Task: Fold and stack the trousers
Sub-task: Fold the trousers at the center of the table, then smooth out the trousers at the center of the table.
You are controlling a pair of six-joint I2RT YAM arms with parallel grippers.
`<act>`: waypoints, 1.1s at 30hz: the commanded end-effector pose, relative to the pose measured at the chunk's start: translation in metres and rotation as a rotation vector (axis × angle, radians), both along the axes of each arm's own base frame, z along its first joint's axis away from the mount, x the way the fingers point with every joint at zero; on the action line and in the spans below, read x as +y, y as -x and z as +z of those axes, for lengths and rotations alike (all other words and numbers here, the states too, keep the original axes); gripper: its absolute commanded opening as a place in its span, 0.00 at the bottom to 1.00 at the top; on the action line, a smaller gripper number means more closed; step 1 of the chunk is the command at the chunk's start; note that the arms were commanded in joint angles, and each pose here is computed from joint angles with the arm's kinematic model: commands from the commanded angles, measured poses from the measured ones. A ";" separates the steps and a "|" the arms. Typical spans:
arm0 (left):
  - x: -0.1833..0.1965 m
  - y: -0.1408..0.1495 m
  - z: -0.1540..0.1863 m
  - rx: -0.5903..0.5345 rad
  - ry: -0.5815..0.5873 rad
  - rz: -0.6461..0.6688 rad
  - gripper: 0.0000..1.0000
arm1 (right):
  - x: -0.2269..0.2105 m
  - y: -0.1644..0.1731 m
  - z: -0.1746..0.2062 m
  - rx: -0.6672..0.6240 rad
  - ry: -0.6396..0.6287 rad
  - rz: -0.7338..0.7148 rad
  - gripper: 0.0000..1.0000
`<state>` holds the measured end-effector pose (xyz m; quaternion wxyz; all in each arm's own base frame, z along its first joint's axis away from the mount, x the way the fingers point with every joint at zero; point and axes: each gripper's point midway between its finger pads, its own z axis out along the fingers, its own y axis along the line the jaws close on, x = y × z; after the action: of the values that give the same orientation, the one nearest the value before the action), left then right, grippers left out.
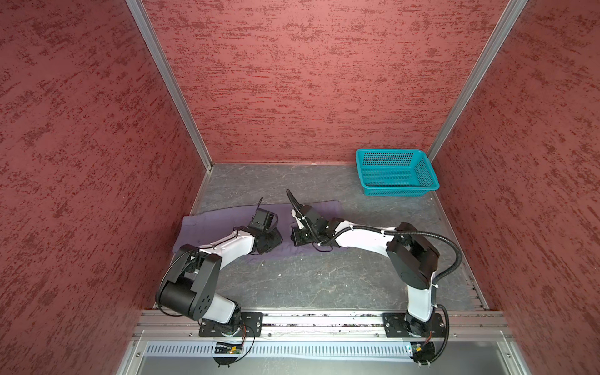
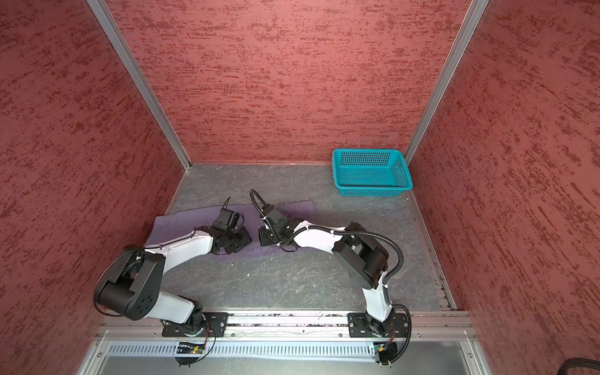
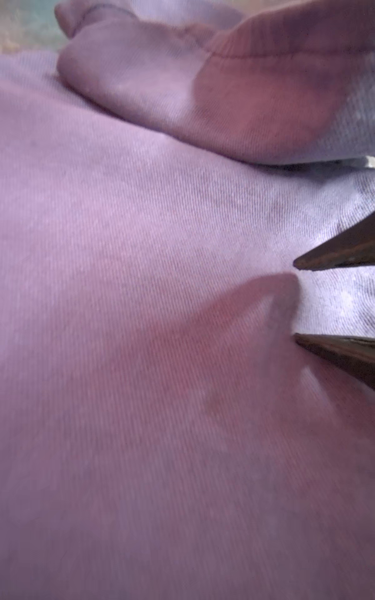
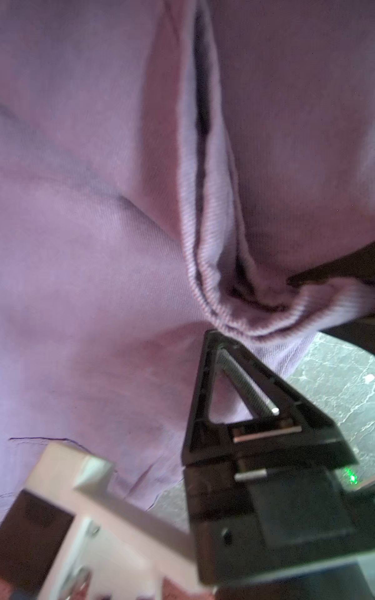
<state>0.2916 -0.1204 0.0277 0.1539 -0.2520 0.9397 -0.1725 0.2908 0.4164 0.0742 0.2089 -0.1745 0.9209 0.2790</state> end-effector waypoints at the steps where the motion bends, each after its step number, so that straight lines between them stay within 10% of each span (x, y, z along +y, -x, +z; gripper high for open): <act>1: 0.018 0.010 0.006 0.034 -0.074 0.021 0.39 | -0.005 0.013 -0.025 -0.021 0.100 0.050 0.19; 6: 0.027 0.013 0.018 0.022 -0.089 0.047 0.51 | -0.007 0.034 -0.044 -0.052 0.203 0.136 0.44; 14: 0.004 -0.012 0.063 -0.117 -0.045 -0.005 0.63 | -0.017 0.037 0.019 -0.172 0.110 0.185 0.50; 22: -0.080 -0.038 0.090 -0.223 -0.087 -0.281 0.81 | -0.103 -0.010 0.093 -0.124 -0.190 -0.083 0.57; 33: -0.125 -0.031 0.059 -0.188 -0.458 -0.589 0.97 | -0.203 -0.025 0.043 0.086 -0.223 -0.395 0.58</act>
<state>0.3215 -0.2590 0.0909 0.2230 0.0359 0.9687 -0.1033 0.3197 0.2125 0.1187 0.2611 0.0212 0.9147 0.3079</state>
